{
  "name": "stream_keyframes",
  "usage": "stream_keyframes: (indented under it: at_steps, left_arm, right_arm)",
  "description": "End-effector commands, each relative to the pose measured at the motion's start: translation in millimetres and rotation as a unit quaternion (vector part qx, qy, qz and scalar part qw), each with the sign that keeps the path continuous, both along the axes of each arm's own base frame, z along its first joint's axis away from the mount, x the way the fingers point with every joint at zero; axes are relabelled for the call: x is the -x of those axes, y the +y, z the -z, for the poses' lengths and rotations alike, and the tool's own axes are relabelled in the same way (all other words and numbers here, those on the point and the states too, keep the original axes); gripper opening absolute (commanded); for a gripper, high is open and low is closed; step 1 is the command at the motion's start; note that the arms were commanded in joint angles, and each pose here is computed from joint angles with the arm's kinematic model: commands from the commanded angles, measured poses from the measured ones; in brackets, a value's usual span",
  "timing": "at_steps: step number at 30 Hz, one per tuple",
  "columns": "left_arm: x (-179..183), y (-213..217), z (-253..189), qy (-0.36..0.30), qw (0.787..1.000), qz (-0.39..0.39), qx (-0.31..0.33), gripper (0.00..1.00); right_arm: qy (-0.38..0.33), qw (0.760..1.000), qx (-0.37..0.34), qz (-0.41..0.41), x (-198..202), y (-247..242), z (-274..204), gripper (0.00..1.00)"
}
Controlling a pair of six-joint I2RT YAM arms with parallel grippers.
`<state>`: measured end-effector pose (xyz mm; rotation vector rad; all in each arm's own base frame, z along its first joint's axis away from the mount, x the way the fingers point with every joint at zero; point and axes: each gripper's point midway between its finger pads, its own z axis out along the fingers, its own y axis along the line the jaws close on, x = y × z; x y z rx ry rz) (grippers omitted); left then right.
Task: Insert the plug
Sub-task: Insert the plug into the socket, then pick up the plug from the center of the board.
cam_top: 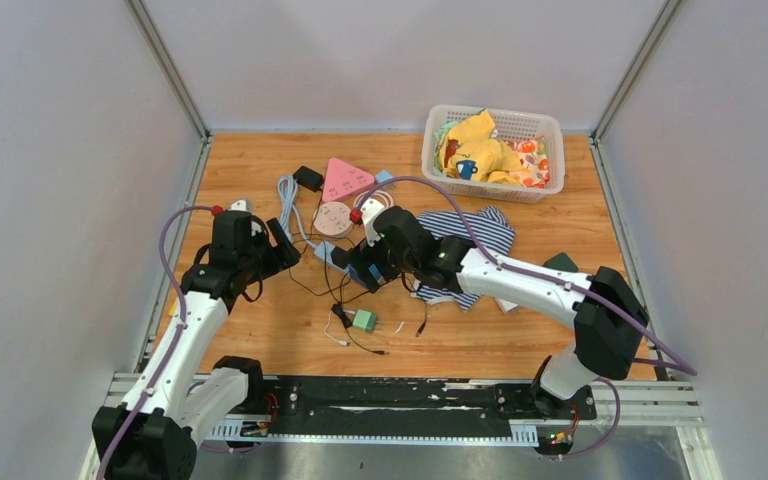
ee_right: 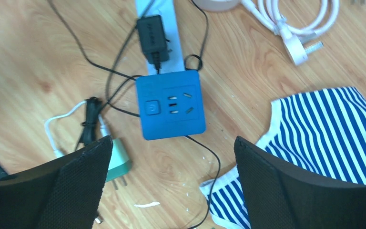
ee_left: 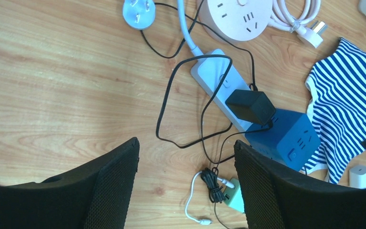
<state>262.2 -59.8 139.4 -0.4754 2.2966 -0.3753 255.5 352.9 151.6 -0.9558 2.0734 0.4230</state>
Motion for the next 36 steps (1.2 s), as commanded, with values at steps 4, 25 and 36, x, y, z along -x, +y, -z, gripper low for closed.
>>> stream_keyframes:
  at_steps: [4, 25, 36]
  left_arm:
    - [12, -6, 1, 0.000, 0.999, 0.048, -0.006, 0.85]
    - [21, -5, -3, -0.025, 0.997, 0.066, -0.018, 0.77]
    - [24, -9, -2, -0.024, 0.998, 0.063, -0.002, 0.75]
  right_arm:
    - [0.061, 0.994, -0.004, -0.092, 49, 6, 30, 0.81]
    - [0.066, 0.975, 0.095, -0.191, 96, 29, 106, 0.70]
    - [0.067, 0.972, 0.115, -0.192, 97, 29, 120, 0.57]
